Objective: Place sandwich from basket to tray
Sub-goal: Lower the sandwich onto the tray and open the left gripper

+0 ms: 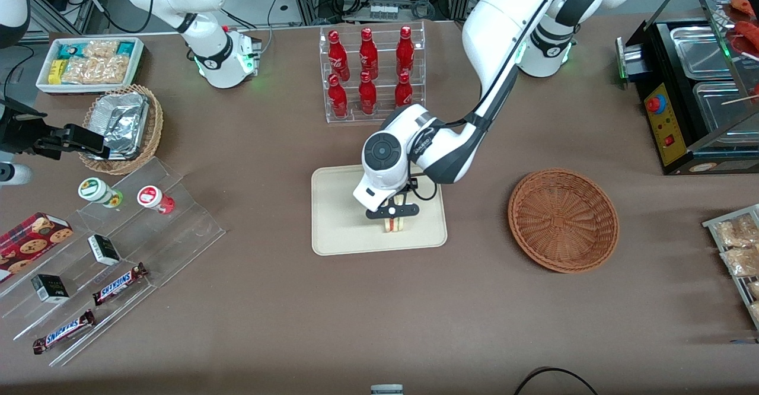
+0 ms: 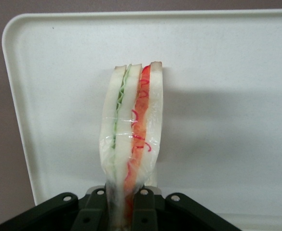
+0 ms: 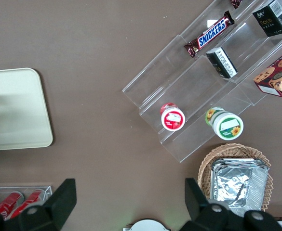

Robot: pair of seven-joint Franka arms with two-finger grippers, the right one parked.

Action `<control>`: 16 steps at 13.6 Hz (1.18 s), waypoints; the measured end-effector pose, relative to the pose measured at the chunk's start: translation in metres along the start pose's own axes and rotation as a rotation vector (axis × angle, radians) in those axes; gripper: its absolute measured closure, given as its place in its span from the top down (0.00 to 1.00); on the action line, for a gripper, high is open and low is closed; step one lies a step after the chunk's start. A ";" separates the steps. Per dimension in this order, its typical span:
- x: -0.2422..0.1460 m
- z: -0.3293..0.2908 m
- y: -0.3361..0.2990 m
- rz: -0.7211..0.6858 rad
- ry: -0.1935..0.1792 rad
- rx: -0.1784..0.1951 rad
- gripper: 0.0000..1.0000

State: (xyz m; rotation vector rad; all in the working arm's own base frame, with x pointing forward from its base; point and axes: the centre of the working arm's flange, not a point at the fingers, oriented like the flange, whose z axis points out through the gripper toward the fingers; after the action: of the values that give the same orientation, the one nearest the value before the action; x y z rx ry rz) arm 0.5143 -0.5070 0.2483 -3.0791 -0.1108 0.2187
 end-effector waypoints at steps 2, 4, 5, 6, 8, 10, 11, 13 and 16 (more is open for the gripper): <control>0.000 0.005 0.003 -0.011 -0.003 0.002 0.16; 0.001 0.010 0.005 -0.034 -0.005 0.003 0.16; 0.001 0.012 0.006 -0.039 -0.006 0.003 0.16; 0.002 0.015 0.007 -0.041 -0.006 0.003 0.21; 0.003 0.011 0.009 -0.044 0.000 -0.004 0.42; 0.006 -0.003 0.011 -0.047 0.016 -0.022 0.62; 0.007 -0.016 0.011 -0.050 0.026 -0.029 0.73; 0.010 -0.048 0.004 -0.060 0.040 -0.036 0.93; 0.016 -0.101 -0.019 -0.086 0.064 -0.038 1.00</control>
State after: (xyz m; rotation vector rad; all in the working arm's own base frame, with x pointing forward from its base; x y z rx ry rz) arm 0.5435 -0.4919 0.3466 -3.1063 -0.2474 0.1155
